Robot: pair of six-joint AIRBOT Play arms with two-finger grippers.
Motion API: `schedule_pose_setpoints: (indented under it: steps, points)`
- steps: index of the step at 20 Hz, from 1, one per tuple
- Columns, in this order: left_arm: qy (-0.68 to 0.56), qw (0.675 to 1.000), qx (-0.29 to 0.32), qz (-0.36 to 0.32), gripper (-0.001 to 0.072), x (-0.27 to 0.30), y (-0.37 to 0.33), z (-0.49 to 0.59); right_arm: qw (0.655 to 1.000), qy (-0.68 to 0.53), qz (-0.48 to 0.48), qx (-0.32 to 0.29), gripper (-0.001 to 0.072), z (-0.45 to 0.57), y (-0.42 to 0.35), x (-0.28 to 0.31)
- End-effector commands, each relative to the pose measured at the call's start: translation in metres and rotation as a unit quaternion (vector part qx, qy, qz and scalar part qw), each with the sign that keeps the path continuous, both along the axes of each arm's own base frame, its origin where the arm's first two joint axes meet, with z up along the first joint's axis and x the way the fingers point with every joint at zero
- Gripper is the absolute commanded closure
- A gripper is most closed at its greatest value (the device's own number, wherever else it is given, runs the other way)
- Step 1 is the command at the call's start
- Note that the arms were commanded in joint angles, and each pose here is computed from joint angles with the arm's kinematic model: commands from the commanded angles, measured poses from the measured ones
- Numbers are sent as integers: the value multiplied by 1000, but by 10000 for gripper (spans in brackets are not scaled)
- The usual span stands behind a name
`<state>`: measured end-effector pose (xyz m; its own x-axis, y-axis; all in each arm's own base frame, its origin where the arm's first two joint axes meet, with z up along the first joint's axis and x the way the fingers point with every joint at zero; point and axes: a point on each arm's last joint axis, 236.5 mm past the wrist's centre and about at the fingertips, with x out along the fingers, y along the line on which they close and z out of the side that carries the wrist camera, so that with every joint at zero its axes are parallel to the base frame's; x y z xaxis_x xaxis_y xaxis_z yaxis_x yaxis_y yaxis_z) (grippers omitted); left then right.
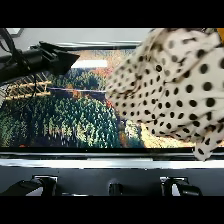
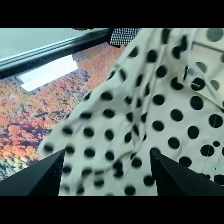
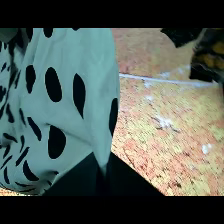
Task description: Fold the clothes and pants, and hang the long-sleeved shirts on hangers.
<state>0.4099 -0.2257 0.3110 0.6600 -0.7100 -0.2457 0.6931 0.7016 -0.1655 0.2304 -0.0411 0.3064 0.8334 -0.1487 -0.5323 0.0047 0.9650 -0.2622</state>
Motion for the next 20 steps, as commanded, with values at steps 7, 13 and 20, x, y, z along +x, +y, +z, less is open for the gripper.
schedule_pose_setpoints:
  steps: [7, 13, 20]
  points:
    - [55, 998, -26, -3, 91, -11, -2, -5, 917, -110, -380, 48, 699, 49, -119, -108]
    - [64, 998, -20, -12, 92, -15, -4, -10, 876, -56, -478, 35, 699, 41, -149, -100]
    - [69, 997, -18, -12, 92, -13, -5, -15, 855, -123, -503, 13, 700, 95, -179, -30]
